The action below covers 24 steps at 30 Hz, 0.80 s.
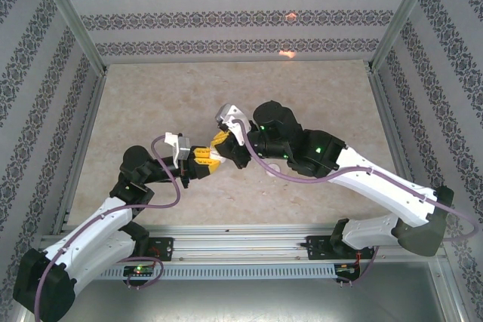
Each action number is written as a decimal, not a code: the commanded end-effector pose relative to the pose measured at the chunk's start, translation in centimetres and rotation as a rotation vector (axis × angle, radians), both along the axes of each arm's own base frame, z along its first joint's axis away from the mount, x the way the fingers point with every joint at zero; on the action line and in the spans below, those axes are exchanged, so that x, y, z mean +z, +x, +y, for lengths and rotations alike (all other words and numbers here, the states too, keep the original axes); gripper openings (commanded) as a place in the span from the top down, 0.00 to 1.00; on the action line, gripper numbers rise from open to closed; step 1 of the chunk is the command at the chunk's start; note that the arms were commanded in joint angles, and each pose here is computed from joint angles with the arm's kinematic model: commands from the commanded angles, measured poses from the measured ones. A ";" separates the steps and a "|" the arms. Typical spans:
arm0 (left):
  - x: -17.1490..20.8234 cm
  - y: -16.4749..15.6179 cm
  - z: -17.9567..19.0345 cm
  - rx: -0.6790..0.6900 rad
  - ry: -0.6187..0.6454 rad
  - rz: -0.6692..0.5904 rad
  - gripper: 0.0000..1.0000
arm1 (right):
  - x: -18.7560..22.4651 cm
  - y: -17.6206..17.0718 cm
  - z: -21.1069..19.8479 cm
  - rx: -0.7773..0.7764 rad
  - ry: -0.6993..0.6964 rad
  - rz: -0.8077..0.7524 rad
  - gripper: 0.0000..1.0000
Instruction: Insert wireless bluetooth earbuds into charging case
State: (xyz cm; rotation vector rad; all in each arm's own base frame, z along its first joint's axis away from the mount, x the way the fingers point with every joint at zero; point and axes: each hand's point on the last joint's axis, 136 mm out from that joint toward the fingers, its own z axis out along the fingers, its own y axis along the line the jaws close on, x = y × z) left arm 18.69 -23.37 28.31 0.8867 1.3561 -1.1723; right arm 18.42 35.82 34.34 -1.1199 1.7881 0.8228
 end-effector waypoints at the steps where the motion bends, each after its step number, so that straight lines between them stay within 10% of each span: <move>1: 1.0 -0.3 -0.1 -0.012 -0.038 -0.031 1.00 | -1.2 -0.1 0.3 0.016 -0.025 -0.032 0.90; 24: 0.9 0.3 -0.1 0.006 -0.072 0.033 1.00 | 1.2 1.1 0.3 -0.035 0.020 -0.100 0.91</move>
